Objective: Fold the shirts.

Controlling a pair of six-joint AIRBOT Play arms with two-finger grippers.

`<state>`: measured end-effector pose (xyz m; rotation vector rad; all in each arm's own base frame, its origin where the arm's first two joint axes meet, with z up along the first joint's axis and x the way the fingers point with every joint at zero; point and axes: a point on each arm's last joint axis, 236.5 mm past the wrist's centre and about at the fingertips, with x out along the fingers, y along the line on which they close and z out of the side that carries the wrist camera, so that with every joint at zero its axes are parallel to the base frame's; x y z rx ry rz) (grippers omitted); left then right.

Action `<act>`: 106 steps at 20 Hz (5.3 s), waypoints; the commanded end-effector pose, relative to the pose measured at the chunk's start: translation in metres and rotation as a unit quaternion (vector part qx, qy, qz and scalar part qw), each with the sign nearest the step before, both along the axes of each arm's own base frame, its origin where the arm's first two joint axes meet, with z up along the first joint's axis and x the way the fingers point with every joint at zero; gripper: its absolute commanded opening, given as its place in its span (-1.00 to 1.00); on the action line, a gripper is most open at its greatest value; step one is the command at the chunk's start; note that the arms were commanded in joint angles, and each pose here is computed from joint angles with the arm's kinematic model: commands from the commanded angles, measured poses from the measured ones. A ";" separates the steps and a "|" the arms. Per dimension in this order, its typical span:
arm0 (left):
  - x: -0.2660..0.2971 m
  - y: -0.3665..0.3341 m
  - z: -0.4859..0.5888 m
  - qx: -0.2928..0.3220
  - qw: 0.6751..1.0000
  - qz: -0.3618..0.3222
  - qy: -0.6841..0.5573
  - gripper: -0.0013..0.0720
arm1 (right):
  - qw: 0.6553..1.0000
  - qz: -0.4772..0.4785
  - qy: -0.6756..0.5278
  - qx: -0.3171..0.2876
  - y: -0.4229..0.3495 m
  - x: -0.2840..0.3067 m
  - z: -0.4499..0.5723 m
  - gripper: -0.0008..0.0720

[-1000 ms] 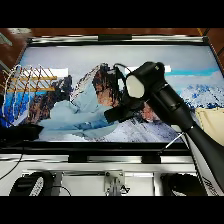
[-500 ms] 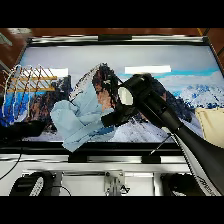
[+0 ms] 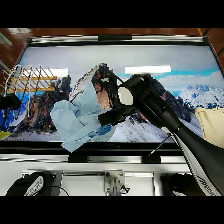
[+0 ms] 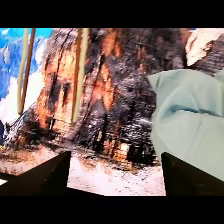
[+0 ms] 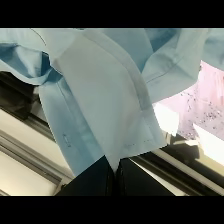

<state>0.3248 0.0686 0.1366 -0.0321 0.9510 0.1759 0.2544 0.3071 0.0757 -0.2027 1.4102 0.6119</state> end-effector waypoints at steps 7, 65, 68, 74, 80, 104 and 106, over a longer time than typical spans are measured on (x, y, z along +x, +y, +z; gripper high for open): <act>0.054 0.038 -0.105 -0.014 0.993 0.022 0.112 0.98 | 1.000 0.011 -0.009 0.005 0.004 0.005 -0.002 -0.79; -0.015 -0.140 0.008 -0.054 0.962 -0.267 -0.032 -0.81 | 0.988 -0.149 -0.032 -0.007 -0.089 0.086 0.033 -0.79; -0.087 -0.182 -0.011 -0.048 0.926 -0.375 0.011 -0.81 | 0.987 -0.157 -0.040 -0.015 -0.106 0.096 0.032 -0.79; -0.208 -0.200 -0.054 -0.066 0.875 -0.461 0.130 -0.82 | 0.976 -0.203 -0.063 -0.049 -0.163 0.124 0.032 -0.79; -0.262 -0.201 -0.054 -0.062 0.839 -0.513 0.172 -0.82 | 0.970 -0.230 -0.062 -0.048 -0.179 0.130 0.032 -0.79; -0.190 -0.263 -0.107 -0.015 0.835 -0.542 0.092 -0.82 | 0.986 -0.143 -0.085 0.004 -0.134 0.102 0.087 -0.79; -0.181 -0.274 -0.114 -0.012 0.832 -0.548 0.087 -0.82 | 0.990 -0.087 -0.108 0.009 -0.114 0.096 0.096 -0.79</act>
